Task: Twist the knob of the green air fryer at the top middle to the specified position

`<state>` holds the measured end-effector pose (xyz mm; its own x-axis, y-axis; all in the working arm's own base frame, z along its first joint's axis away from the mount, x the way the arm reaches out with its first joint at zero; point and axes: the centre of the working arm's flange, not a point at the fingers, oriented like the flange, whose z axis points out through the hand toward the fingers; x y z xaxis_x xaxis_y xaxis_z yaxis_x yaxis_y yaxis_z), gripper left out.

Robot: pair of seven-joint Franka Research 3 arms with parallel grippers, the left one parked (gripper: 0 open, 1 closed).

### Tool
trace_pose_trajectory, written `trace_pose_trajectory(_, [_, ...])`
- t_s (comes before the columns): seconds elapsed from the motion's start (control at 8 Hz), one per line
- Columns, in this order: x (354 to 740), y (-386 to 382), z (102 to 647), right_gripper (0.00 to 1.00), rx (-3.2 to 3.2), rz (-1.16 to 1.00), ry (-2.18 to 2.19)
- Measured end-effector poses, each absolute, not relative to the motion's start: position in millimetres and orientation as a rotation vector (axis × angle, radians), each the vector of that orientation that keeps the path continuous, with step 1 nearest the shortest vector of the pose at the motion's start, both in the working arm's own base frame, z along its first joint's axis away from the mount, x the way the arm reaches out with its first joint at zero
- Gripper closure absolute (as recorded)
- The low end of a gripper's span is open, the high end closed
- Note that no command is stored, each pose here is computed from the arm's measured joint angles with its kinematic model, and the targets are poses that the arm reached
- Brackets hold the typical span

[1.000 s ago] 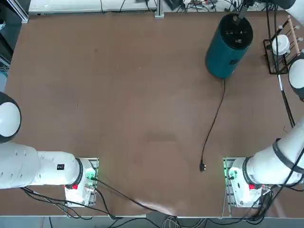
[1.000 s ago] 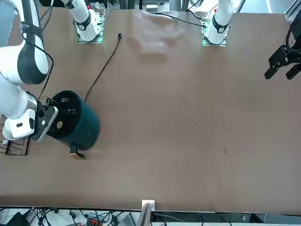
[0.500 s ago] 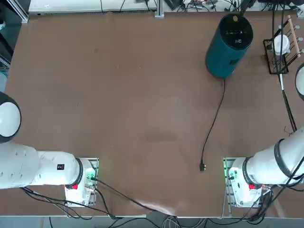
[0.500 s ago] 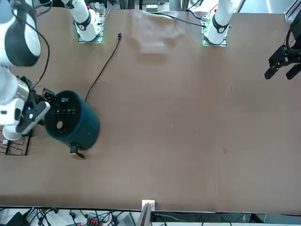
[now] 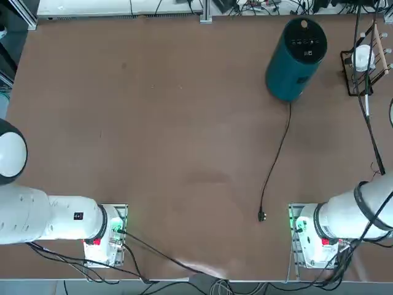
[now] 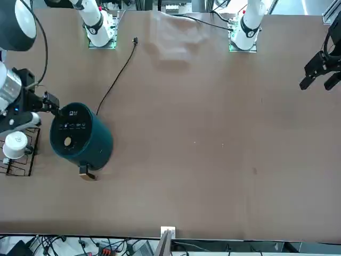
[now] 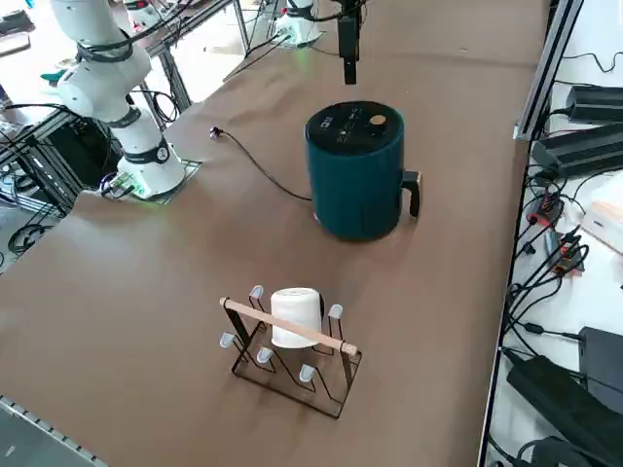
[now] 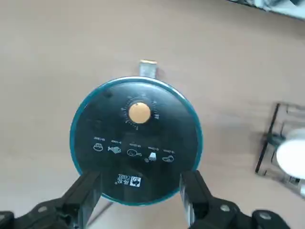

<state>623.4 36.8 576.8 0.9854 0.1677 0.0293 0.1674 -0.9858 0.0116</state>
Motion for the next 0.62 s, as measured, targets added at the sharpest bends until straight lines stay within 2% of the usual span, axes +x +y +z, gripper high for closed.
trace_pose_trajectory(0.62, [589, 16, 624, 0.00, 3.106, 0.040, -0.394])
